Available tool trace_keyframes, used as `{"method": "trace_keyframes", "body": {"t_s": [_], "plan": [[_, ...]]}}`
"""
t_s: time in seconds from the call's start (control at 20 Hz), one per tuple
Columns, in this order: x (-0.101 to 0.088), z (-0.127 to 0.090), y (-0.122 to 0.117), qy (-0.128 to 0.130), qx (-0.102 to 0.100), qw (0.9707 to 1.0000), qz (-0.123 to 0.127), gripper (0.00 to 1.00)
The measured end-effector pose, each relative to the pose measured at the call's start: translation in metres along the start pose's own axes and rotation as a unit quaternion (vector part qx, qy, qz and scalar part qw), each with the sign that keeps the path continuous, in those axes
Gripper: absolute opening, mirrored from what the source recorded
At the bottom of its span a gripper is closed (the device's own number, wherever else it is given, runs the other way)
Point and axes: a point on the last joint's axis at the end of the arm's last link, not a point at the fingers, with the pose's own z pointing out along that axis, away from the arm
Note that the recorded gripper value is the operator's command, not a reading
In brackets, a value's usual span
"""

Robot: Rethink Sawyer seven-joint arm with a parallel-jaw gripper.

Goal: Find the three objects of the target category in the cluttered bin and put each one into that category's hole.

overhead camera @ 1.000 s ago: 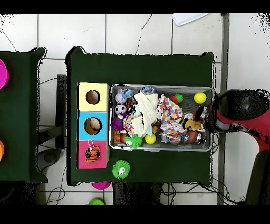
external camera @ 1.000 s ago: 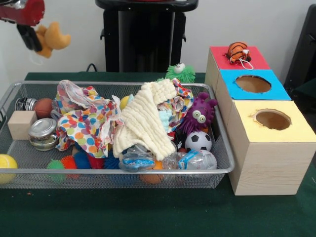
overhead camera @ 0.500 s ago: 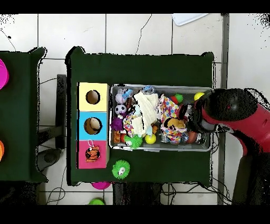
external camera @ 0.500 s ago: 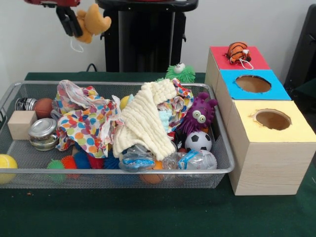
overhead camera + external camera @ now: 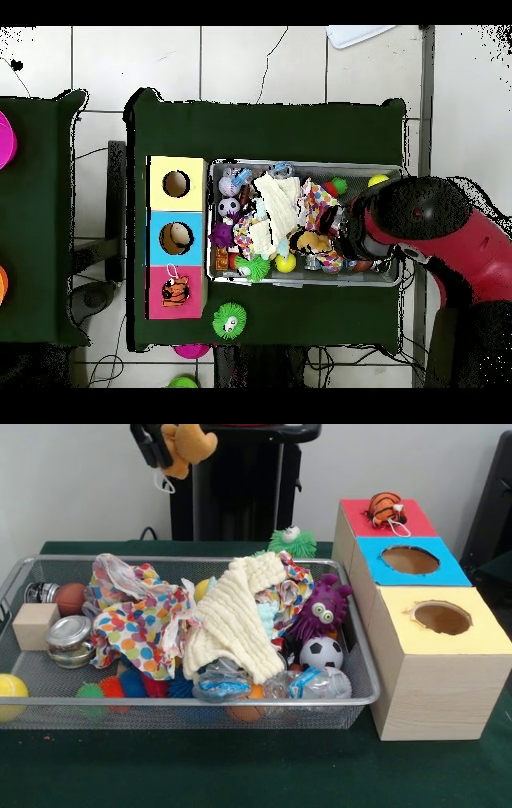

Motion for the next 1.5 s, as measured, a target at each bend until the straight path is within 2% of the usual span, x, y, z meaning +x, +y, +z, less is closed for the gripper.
{"method": "trace_keyframes", "body": {"t_s": [0.35, 0.65, 1.1, 1.5], "plan": [[0.025, 0.017, 0.023, 0.028, -0.019, 0.9994, 0.000, 0.00], [0.044, 0.034, 0.036, 0.036, -0.028, 0.9989, 0.003, 0.00], [0.062, 0.063, 0.048, 0.007, -0.028, 0.9995, 0.012, 0.00], [0.087, 0.102, 0.060, -0.010, -0.028, 0.9992, 0.026, 0.00]]}}
